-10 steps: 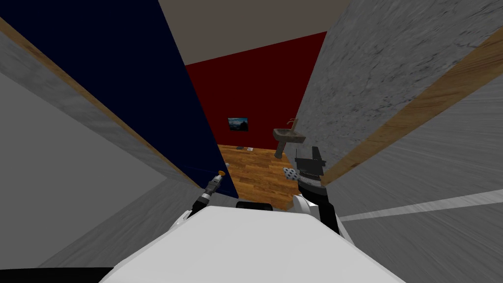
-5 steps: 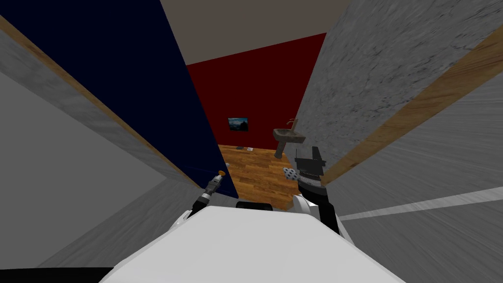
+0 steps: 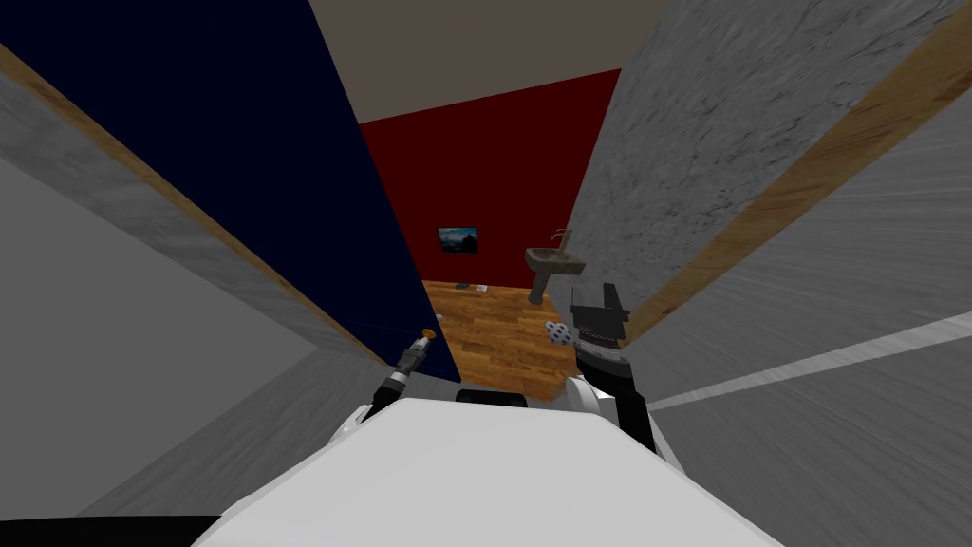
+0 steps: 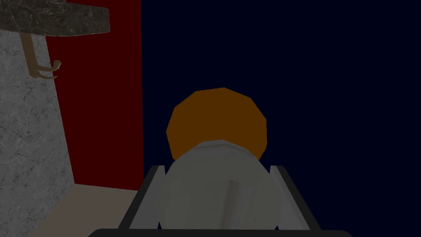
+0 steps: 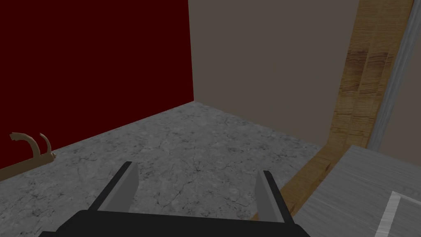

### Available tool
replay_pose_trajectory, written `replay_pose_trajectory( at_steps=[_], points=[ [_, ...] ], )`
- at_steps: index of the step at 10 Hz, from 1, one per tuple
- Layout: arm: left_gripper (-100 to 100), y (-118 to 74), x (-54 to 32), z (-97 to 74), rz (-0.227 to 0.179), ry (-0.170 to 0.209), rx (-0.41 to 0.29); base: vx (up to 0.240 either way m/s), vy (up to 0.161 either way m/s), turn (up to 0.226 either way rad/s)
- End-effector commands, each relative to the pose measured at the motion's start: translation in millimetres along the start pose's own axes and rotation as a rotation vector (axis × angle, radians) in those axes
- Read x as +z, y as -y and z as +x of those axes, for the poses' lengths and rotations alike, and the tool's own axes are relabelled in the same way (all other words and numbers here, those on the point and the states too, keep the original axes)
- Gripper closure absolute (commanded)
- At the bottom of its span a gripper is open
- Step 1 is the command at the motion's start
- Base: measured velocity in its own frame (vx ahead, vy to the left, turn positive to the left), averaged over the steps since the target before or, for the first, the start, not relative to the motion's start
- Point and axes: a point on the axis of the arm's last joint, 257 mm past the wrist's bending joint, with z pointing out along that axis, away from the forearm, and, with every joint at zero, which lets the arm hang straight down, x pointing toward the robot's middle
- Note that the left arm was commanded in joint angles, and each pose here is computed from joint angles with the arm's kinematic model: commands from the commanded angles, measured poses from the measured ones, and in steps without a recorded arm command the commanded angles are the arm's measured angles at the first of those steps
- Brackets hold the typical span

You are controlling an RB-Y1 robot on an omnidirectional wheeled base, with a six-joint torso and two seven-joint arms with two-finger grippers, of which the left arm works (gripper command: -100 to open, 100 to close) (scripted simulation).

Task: Pull the door open

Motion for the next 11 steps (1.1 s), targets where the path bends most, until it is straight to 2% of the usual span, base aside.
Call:
replay_pose_trajectory(
  at_steps=[1, 7, 8, 10, 11],
  points=[
    [100, 0.9, 0.4, 0.7, -0.004, 0.002, -0.054, -0.036, 0.018, -0.049],
    [100, -0.2, 6.1, -2.0, -0.021, 0.019, -0.236, -0.045, 0.020, -0.047],
    [100, -0.2, 6.1, -2.0, -0.021, 0.019, -0.242, -0.031, 0.020, -0.033],
    [100, -0.8, 8.8, -3.3, -0.028, 0.028, -0.318, -0.046, 0.023, -0.066],
    [100, -0.8, 8.8, -3.3, -0.028, 0.028, -0.331, -0.043, 0.022, -0.034]
  ],
)
